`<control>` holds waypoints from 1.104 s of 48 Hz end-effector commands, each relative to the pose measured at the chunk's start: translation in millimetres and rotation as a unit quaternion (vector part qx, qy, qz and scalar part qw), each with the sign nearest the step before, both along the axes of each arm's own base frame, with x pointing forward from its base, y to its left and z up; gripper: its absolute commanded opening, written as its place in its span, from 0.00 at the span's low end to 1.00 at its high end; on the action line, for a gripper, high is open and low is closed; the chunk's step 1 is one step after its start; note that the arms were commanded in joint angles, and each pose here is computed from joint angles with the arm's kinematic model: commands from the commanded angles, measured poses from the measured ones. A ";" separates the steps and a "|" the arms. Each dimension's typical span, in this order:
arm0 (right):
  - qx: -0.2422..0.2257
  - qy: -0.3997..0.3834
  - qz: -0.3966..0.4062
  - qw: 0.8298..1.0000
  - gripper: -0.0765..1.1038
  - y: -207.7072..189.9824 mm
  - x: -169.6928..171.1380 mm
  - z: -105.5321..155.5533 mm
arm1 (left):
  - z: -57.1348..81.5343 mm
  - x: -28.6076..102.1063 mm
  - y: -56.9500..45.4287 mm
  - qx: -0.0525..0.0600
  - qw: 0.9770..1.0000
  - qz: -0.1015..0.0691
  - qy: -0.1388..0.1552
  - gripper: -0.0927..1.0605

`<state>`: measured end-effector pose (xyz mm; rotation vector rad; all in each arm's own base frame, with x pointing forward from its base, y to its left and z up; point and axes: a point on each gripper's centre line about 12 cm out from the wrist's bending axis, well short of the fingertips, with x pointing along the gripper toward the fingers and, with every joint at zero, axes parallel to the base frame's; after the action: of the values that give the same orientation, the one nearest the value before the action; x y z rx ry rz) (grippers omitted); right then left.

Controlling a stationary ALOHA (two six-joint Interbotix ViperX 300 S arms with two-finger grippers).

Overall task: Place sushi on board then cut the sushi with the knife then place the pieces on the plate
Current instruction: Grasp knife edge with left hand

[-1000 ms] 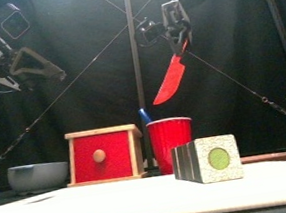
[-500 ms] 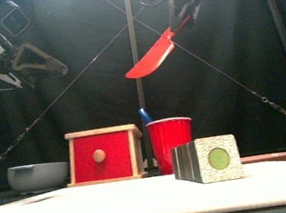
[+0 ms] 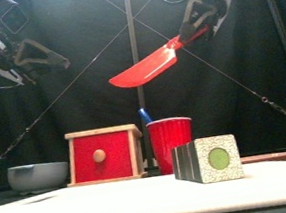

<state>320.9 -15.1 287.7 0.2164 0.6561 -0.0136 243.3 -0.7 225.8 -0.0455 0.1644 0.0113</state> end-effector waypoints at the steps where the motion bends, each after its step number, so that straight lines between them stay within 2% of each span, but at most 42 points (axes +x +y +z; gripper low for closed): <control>1: -0.016 -0.046 0.014 0.999 0.33 13.6 -4.4 1.4 | 10.8 4.7 -1.8 -0.002 1.000 -0.003 -0.018 0.14; 5: -0.030 -0.053 0.026 0.998 0.33 21.1 -7.5 -9.5 | 11.4 4.9 -3.7 -0.002 1.000 -0.007 -0.018 0.20; 16: -0.041 -0.057 0.037 0.997 0.33 29.7 -14.9 -32.8 | 13.6 8.4 -12.7 -0.003 1.000 -0.024 -0.013 0.46; 24: -0.046 -0.084 0.025 0.995 0.33 26.6 -15.6 -37.1 | 8.5 19.0 -16.5 -0.018 0.999 -0.025 0.027 0.67; 26: -0.047 -0.088 0.023 0.995 0.33 26.2 -15.6 -37.4 | 8.1 23.9 -18.5 -0.023 0.999 -0.026 0.041 0.72; 31: -0.049 -0.094 0.021 0.994 0.33 25.7 -16.5 -40.6 | 6.8 34.3 -23.2 -0.028 0.997 -0.031 0.070 0.81; 35: -0.050 -0.098 0.020 0.994 0.33 26.0 -16.9 -43.4 | 6.7 43.4 -25.2 -0.028 0.995 -0.034 0.091 0.85; 44: -0.050 -0.106 0.019 0.993 0.33 28.6 -18.1 -50.4 | 10.9 61.9 -28.2 -0.022 0.992 -0.040 0.120 0.85; 48: -0.050 -0.113 0.018 0.992 0.33 29.7 -18.5 -51.8 | 7.2 69.9 -29.4 -0.021 0.989 -0.040 0.138 0.85; 53: -0.046 -0.121 0.016 0.991 0.33 31.9 -18.6 -53.7 | -3.8 82.6 -30.9 -0.021 0.985 -0.040 0.164 0.85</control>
<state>300.9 14.9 227.0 0.1118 0.4561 0.0100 313.8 -29.8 218.0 -0.0812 0.4980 -0.0623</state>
